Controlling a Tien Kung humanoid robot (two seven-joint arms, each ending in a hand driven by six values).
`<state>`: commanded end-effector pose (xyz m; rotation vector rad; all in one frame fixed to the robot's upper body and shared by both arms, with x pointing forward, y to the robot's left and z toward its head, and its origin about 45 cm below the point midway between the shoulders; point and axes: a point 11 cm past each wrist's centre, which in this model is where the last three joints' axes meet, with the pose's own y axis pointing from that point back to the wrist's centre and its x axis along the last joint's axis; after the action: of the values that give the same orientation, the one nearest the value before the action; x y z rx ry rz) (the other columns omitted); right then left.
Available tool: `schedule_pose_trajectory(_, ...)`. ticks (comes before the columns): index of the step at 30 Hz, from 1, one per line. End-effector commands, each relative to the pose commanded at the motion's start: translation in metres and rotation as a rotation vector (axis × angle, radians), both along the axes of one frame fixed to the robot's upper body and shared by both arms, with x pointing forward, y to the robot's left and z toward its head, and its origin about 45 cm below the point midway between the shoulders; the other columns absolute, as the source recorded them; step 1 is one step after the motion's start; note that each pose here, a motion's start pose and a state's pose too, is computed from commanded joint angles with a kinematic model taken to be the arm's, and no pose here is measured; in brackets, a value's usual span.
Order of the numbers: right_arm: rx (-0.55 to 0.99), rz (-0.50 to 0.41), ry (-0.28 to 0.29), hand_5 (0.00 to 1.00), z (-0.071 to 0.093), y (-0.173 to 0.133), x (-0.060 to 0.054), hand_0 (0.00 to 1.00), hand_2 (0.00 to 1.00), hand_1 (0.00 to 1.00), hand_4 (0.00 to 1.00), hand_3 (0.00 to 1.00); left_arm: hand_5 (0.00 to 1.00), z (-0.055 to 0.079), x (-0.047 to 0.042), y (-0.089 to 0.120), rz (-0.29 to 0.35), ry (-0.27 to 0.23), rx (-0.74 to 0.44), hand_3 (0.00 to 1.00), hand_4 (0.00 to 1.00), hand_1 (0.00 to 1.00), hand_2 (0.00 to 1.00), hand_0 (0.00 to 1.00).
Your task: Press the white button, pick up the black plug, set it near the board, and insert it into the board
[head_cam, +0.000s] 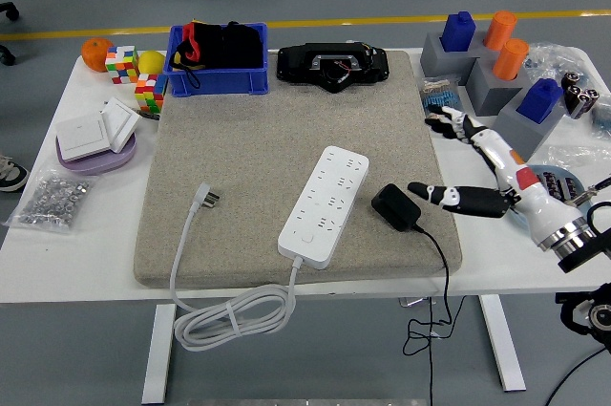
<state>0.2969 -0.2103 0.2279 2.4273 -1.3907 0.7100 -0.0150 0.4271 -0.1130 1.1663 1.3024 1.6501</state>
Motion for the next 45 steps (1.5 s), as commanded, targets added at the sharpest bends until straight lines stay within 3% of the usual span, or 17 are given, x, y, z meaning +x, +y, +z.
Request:
schedule_pose_trajectory(5, -0.003, 0.099, 0.057, 0.294, -0.013, 0.029, -0.013, 0.535, 0.438, 0.467, 0.955, 0.781, 0.263, 0.000, -0.0002, -0.001, -0.002, 0.000, -0.003, 0.679, 0.665, 0.664, 0.585, 0.703)
schedule_pose_trajectory(6, -0.008, 0.117, 0.068, 0.206, -0.016, 0.034, -0.016, 0.371, 0.276, 0.287, 0.718, 0.751, 0.262, 0.000, -0.0003, -0.001, -0.002, 0.000, -0.002, 0.678, 0.665, 0.665, 0.585, 0.704)
schedule_pose_trajectory(11, -0.034, 0.176, 0.098, 0.206, -0.027, 0.053, -0.025, 0.371, 0.276, 0.287, 0.718, 0.751, 0.262, 0.000, -0.0003, 0.000, -0.001, 0.002, 0.000, 0.678, 0.665, 0.665, 0.585, 0.704)
schedule_pose_trajectory(12, -0.040, 0.179, 0.098, 0.079, -0.028, 0.055, -0.025, 0.199, 0.180, 0.156, 0.389, 0.712, 0.262, 0.000, -0.0001, 0.000, -0.001, 0.002, 0.001, 0.679, 0.665, 0.665, 0.585, 0.704)
schedule_pose_trajectory(17, -0.085, 0.186, 0.101, 0.079, -0.034, 0.064, -0.025, 0.199, 0.180, 0.156, 0.389, 0.712, 0.262, 0.000, 0.0003, 0.001, -0.002, 0.000, 0.001, 0.679, 0.665, 0.665, 0.585, 0.704)
schedule_pose_trajectory(18, -0.092, 0.186, 0.101, 0.002, -0.035, 0.065, -0.025, 0.002, 0.136, 0.049, 0.252, 0.705, 0.262, 0.000, 0.0002, 0.000, -0.002, 0.001, 0.001, 0.679, 0.665, 0.665, 0.585, 0.704)
schedule_pose_trajectory(29, -0.302, 0.234, 0.068, 0.002, -0.049, 0.084, -0.022, 0.002, 0.130, 0.014, 0.253, 0.738, 0.264, -0.001, -0.0028, -0.002, -0.001, 0.007, -0.004, 0.679, 0.665, 0.665, 0.586, 0.704)
schedule_pose_trajectory(33, -0.377, 0.260, 0.023, 0.002, -0.050, 0.093, -0.018, 0.002, 0.134, 0.019, 0.219, 0.761, 0.263, 0.000, -0.0029, -0.001, -0.001, 0.009, -0.004, 0.678, 0.665, 0.665, 0.585, 0.704)
schedule_pose_trajectory(40, -0.495, 0.252, -0.108, 0.002, -0.049, 0.106, -0.002, 0.002, 0.143, 0.023, 0.174, 0.775, 0.263, -0.001, -0.0019, -0.002, -0.003, 0.005, -0.006, 0.679, 0.665, 0.665, 0.585, 0.702)
schedule_pose_trajectory(45, -0.542, 0.261, -0.145, 0.002, -0.051, 0.113, 0.005, 0.002, 0.146, 0.024, 0.154, 0.776, 0.264, -0.001, -0.0026, -0.002, -0.005, 0.010, -0.006, 0.678, 0.665, 0.664, 0.586, 0.703)
